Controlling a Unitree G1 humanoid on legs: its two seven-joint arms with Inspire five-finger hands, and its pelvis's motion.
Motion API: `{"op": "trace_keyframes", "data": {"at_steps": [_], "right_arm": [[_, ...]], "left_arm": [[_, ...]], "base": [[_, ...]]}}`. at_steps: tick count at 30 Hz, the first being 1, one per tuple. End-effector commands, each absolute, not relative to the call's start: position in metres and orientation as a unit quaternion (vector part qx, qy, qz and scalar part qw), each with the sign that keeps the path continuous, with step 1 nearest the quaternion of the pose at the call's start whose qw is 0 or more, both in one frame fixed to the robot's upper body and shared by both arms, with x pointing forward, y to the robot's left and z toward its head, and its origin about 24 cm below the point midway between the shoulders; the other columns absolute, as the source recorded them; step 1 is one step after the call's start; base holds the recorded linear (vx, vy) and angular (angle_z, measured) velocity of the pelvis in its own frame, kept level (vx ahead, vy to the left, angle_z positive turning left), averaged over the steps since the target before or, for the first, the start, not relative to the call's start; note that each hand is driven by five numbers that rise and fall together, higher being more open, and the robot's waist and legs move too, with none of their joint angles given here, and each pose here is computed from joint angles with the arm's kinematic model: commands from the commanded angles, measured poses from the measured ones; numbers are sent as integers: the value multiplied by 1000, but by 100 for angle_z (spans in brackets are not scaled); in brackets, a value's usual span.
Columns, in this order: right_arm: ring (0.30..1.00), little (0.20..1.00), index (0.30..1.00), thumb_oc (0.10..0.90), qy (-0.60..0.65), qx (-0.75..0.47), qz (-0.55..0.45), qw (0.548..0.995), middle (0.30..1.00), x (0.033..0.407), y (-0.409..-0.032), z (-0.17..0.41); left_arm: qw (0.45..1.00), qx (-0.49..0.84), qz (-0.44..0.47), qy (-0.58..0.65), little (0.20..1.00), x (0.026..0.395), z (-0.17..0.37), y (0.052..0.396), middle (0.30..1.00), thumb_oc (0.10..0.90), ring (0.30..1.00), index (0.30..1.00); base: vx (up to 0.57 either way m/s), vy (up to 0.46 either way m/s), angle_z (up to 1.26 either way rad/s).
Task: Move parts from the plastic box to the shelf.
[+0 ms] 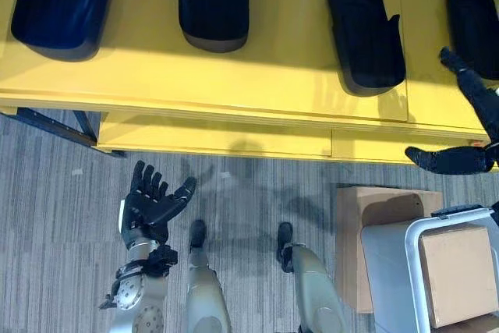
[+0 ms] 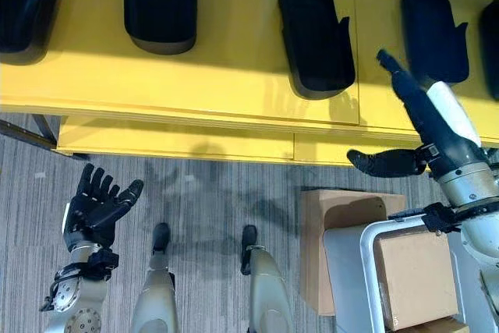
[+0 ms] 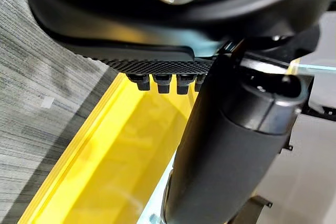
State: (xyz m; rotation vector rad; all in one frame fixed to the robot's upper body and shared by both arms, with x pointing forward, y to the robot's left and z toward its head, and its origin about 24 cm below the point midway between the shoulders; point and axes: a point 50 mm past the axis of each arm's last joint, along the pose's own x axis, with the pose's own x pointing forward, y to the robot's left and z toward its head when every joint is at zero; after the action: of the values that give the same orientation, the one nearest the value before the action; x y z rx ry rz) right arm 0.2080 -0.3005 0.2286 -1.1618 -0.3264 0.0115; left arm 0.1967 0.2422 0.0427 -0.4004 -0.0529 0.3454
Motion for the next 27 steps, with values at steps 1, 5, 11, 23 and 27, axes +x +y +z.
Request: {"op": "trace_keyframes", "data": {"at_steps": [1, 5, 11, 23, 27], "right_arm": [[1000, 1000, 1000, 900, -217, -628, -22, 747, 1000, 207, -294, 273], [1000, 1000, 1000, 900, -198, -692, -7, 694, 1000, 212, -290, 286], [1000, 1000, 1000, 900, -180, -757, 19, 627, 1000, 226, -280, 295], [1000, 1000, 1000, 900, -150, -730, 61, 664, 1000, 249, -275, 299], [1000, 1000, 1000, 900, -135, -714, 65, 684, 1000, 257, -279, 295]], "left_arm": [[977, -129, 149, -86, 1000, 184, 70, 256, 1000, 900, 1000, 1000], [978, -119, 152, -79, 1000, 183, 68, 258, 1000, 900, 1000, 1000], [980, -116, 139, -79, 1000, 188, 68, 254, 1000, 900, 1000, 1000], [982, -115, 121, -87, 1000, 193, 73, 251, 1000, 900, 1000, 1000], [982, -117, 120, -86, 1000, 194, 73, 250, 1000, 900, 1000, 1000]], "base": [[8, 18, -14], [2, 10, -9], [0, 0, 0], [0, 0, 0], [0, 0, 0]]}}
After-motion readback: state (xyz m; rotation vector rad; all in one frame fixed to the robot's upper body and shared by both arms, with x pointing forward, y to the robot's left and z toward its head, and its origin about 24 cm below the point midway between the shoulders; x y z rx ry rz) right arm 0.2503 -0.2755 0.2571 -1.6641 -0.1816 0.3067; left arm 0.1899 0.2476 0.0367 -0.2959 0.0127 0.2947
